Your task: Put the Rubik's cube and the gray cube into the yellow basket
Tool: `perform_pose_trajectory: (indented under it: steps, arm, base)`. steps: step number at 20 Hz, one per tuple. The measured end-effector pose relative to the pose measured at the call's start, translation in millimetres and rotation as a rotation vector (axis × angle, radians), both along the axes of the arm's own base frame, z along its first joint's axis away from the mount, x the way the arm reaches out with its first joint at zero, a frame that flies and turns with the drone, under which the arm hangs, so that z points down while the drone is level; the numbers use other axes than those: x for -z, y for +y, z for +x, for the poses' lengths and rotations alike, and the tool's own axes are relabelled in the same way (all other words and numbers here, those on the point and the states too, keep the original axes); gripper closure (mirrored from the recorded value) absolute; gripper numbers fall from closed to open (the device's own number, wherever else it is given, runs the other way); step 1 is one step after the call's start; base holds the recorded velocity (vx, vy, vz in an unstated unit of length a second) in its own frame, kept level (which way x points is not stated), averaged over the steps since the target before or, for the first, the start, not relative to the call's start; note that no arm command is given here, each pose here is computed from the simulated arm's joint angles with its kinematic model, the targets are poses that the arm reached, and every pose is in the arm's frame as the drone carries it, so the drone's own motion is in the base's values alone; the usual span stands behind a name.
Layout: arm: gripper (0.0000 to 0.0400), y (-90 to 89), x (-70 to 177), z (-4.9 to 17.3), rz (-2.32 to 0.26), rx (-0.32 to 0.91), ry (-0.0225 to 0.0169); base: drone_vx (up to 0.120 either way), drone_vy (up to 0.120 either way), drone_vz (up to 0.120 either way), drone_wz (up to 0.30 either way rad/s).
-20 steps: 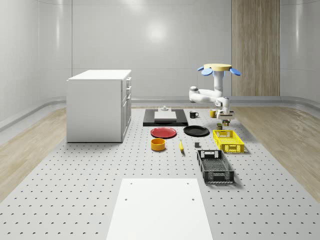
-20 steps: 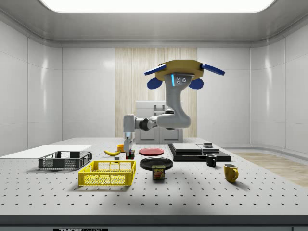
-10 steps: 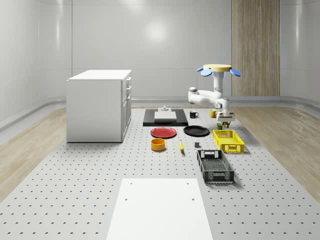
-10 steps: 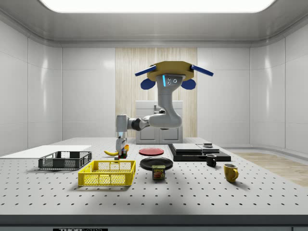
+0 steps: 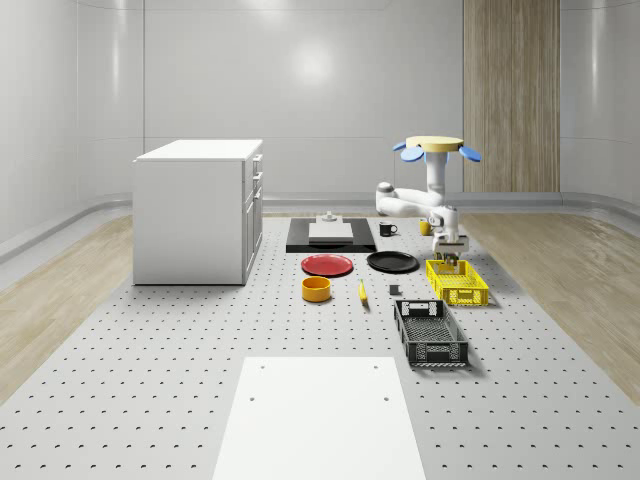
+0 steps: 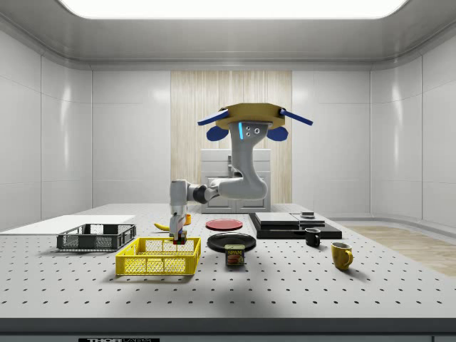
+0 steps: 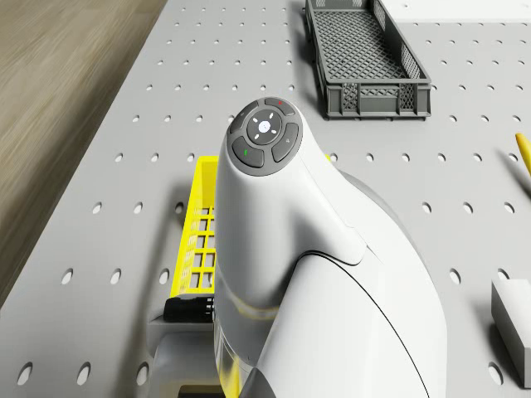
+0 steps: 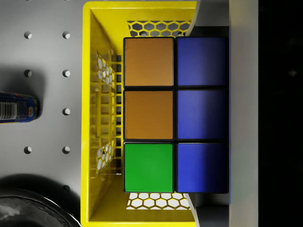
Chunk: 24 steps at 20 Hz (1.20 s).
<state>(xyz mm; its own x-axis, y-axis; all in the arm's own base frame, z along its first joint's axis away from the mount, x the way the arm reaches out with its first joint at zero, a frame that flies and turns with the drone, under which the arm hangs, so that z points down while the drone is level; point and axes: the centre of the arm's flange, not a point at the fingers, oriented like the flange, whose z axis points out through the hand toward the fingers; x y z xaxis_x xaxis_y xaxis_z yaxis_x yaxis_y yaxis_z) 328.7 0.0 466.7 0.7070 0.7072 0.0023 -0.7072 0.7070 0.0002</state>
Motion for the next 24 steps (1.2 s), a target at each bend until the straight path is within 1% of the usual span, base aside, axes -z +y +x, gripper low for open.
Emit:
perform_pose_trajectory:
  steps: [2,4,10,12,14,16,18,22,24]
  arm:
    - [0.0075,0.0,0,0.0,0.000,0.000,0.0000]
    - [0.0075,0.0,0,0.0,0.000,0.000,0.0000]
    - [0.0075,0.0,0,0.0,0.000,0.000,0.0000]
    - [0.0075,0.0,0,0.0,0.000,0.000,0.0000]
    - [0.0075,0.0,0,0.0,0.000,0.000,0.0000]
    - [0.0046,0.0,0,0.0,0.000,0.000,0.0000]
    - [0.0028,0.0,1,0.0,0.000,0.000,0.0000]
    - [0.0010,0.0,12,0.0,0.000,0.000,0.0000]
    - [0.0006,0.0,20,0.0,0.000,0.000,0.0000]
  base:
    - [0.020,0.000,-0.120,0.000]
    - [0.100,0.000,-0.120,0.000]
    - [0.000,0.000,-0.120,0.000]
    - [0.000,0.000,-0.080,0.000]
    - [0.000,0.000,-0.020,0.000]
    - [0.000,0.000,0.000,0.000]
    - [0.000,0.000,0.000,0.000]
    - [0.000,0.000,0.000,0.000]
    - [0.000,0.000,0.100,0.000]
